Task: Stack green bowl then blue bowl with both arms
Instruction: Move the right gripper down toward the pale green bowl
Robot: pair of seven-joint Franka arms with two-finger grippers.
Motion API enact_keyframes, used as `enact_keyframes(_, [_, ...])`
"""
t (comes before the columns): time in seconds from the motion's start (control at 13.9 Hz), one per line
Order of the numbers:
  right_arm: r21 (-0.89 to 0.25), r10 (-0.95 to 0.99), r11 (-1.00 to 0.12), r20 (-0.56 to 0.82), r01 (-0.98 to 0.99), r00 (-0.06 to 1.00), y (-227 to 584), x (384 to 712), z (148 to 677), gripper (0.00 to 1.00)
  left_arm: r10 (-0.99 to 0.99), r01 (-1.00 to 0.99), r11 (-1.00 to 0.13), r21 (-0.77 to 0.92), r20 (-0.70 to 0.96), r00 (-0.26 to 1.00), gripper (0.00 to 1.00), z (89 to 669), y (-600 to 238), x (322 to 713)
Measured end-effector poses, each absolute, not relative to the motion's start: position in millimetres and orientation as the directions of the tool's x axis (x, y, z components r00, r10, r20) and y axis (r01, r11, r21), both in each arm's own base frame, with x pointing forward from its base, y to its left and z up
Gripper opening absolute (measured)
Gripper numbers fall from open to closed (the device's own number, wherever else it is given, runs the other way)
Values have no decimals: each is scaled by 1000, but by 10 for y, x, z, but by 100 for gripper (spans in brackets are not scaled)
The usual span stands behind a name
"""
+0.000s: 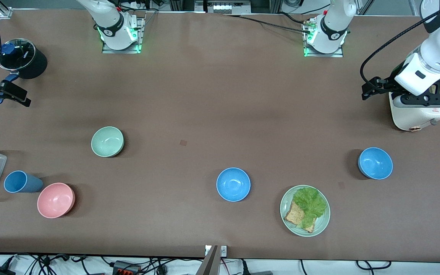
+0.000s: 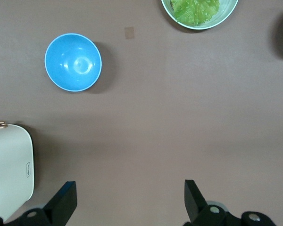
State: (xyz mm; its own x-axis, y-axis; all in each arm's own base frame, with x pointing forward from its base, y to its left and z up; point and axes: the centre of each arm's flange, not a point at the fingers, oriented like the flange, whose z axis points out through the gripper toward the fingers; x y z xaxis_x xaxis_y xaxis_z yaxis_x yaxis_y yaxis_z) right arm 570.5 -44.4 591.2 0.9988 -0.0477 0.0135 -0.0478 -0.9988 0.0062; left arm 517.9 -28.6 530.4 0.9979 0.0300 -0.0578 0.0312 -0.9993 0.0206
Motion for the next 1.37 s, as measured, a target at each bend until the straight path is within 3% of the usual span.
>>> enact_keyframes(0.58, [16, -41, -999, 27, -41, 999, -454, 5763, 5825, 100, 31, 32, -999, 21, -63, 998, 100, 5299, -253, 5177])
enact_keyframes(0.72, [39, -34, -999, 15, -35, 999, -479, 5955, 5435, 100, 30, 31, -999, 21, -64, 998, 100, 5298, -252, 5176])
enact_keyframes(1.01, [49, -16, -999, -125, -10, 992, -430, 6341, 4156, 100, 28, 30, -999, 21, -65, 997, 100, 5296, -251, 5177])
enact_keyframes(1.37, [47, 45, -997, -255, 59, 966, -27, 6444, 3131, 100, 27, 28, -999, 22, -66, 997, 100, 5293, -249, 5177])
